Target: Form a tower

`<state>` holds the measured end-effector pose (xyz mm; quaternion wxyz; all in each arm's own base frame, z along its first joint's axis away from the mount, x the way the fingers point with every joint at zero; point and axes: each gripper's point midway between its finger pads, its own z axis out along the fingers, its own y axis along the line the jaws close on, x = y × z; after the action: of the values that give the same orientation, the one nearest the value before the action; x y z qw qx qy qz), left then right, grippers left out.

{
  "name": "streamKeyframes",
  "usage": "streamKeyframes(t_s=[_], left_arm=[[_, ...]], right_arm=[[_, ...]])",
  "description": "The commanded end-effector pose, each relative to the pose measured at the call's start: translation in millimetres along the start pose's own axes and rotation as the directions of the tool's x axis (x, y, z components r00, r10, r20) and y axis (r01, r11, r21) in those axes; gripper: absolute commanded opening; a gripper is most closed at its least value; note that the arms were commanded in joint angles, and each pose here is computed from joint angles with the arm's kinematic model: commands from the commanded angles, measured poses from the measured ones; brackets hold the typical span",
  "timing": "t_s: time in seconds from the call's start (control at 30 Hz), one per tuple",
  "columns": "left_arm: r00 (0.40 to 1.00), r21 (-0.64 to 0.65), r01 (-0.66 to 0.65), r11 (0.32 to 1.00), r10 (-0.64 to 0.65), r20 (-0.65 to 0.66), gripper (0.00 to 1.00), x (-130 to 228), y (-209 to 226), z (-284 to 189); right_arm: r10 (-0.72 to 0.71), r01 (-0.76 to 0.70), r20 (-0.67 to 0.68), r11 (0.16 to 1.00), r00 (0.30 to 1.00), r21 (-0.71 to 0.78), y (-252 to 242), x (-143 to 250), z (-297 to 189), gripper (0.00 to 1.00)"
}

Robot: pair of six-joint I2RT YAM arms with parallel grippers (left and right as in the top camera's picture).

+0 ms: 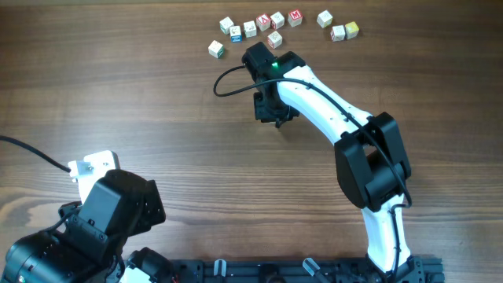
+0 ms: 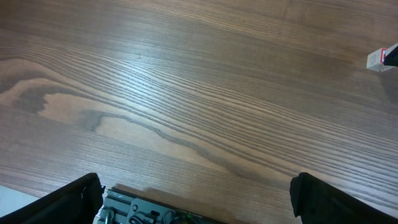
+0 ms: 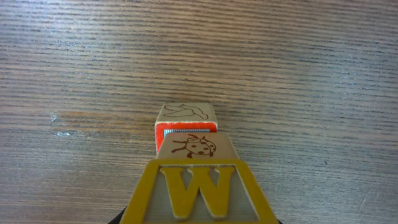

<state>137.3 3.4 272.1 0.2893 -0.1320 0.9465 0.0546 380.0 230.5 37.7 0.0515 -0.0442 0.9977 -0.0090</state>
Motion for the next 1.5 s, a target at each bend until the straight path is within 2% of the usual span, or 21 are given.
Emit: streamKeyframes(t_s=[0.0,0.13,1.13,1.27,1.4,1.47], left_arm=[[1.0,-0.002,0.014,1.0,-0.014,0.002,1.0,-0.5,0.6,0.2],[1.0,-0.002,0.014,1.0,-0.014,0.002,1.0,-0.5,0.6,0.2],[1.0,-0.003,0.014,1.0,-0.014,0.002,1.0,-0.5,0.6,0.2],[1.0,-0.002,0.014,1.0,-0.014,0.002,1.0,-0.5,0.6,0.2],[1.0,-0.002,0.014,1.0,-0.014,0.002,1.0,-0.5,0.6,0.2],[1.0,-0.002,0.014,1.0,-0.014,0.002,1.0,-0.5,0.6,0.2]], right_arm=[[-0.006,0.008,0.053,0.999,0.999,-0.042,6.1,-9.3,-21.3,0.19],[-0.005,0.007,0.054,0.999,0.999,-0.042,6.2,-8.9,-17.8,0.23],[-0.007,0.008,0.031,0.999,0.999,-0.035,4.1,-1.9,-12.0,0.24],[-0.008,0.009,0.031,0.999,0.999,-0.035,4.1,-1.9,-12.0,0.36],[-0.008,0.009,0.031,0.999,0.999,-0.036,4.2,-1.9,-12.0,0.54],[-0.007,0.008,0.028,0.999,1.0,-0.042,5.3,-1.4,-12.0,0.56]])
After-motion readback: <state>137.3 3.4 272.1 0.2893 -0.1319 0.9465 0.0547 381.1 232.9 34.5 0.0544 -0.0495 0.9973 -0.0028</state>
